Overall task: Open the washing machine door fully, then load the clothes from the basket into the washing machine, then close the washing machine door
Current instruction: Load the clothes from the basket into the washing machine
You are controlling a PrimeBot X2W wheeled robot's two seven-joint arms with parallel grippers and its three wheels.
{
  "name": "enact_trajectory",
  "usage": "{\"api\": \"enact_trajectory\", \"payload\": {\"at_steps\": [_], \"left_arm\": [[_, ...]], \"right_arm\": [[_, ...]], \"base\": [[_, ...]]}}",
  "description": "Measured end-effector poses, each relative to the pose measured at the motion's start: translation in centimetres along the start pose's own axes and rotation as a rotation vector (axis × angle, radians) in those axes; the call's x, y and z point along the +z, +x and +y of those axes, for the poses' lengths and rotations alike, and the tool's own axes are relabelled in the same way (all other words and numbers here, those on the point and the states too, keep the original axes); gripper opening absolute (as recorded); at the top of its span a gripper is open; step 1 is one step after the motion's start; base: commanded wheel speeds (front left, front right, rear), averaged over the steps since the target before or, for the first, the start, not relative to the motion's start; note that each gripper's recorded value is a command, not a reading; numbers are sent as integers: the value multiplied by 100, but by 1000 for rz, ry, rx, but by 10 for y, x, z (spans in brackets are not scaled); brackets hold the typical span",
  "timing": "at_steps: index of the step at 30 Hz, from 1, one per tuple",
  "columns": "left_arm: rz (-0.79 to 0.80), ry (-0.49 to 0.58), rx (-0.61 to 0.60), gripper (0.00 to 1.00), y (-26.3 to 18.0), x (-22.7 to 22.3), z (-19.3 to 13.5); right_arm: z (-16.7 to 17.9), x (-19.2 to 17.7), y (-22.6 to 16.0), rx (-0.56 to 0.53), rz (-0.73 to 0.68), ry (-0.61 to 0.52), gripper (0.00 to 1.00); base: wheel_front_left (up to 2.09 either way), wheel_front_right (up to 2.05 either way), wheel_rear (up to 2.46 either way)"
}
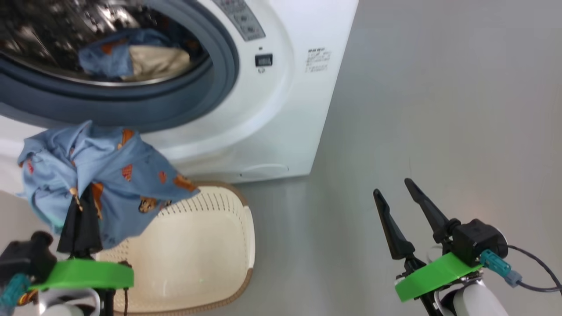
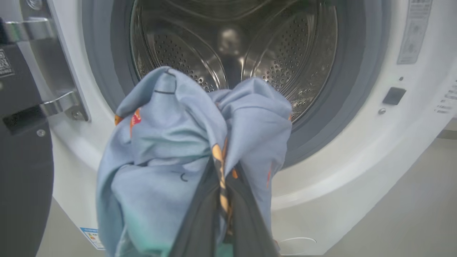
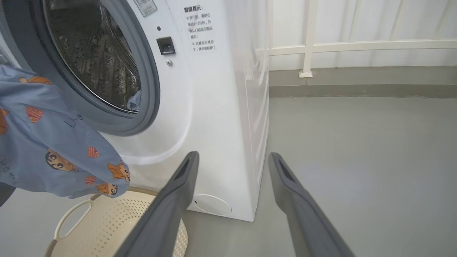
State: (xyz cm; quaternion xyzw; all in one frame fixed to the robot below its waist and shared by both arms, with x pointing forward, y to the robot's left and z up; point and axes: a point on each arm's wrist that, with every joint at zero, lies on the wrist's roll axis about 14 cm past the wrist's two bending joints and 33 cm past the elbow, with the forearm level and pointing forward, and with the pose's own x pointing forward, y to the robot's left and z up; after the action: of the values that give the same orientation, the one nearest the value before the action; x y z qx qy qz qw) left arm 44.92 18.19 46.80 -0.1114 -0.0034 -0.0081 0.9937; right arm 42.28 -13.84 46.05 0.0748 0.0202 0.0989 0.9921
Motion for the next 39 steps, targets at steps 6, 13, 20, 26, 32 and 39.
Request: {"api": "enact_trajectory", "payload": {"at_steps": [6, 13, 20, 26, 32, 39], "left_arm": [[-112, 53, 1, 0, -22, 42, -3], [-140, 82, 25, 0, -58, 56, 0], [-148, 89, 38, 0, -79, 61, 0], [-136, 90, 45, 0, -80, 57, 1], [-115, 76, 49, 0, -78, 50, 2], [-75, 65, 49, 0, -66, 35, 2]], "right_arm": [[5, 19, -14, 6, -46, -10, 100], [11, 45, -30, 10, -116, -20, 100], [8, 58, -43, -4, -155, -29, 100], [4, 57, -45, -16, -151, -33, 100], [2, 49, -44, -21, -129, -28, 100], [1, 37, -40, -24, -96, -17, 100]], "base": [[0, 0, 0], [0, 0, 0], [0, 0, 0], [0, 0, 0], [0, 0, 0], [0, 0, 0]]}}
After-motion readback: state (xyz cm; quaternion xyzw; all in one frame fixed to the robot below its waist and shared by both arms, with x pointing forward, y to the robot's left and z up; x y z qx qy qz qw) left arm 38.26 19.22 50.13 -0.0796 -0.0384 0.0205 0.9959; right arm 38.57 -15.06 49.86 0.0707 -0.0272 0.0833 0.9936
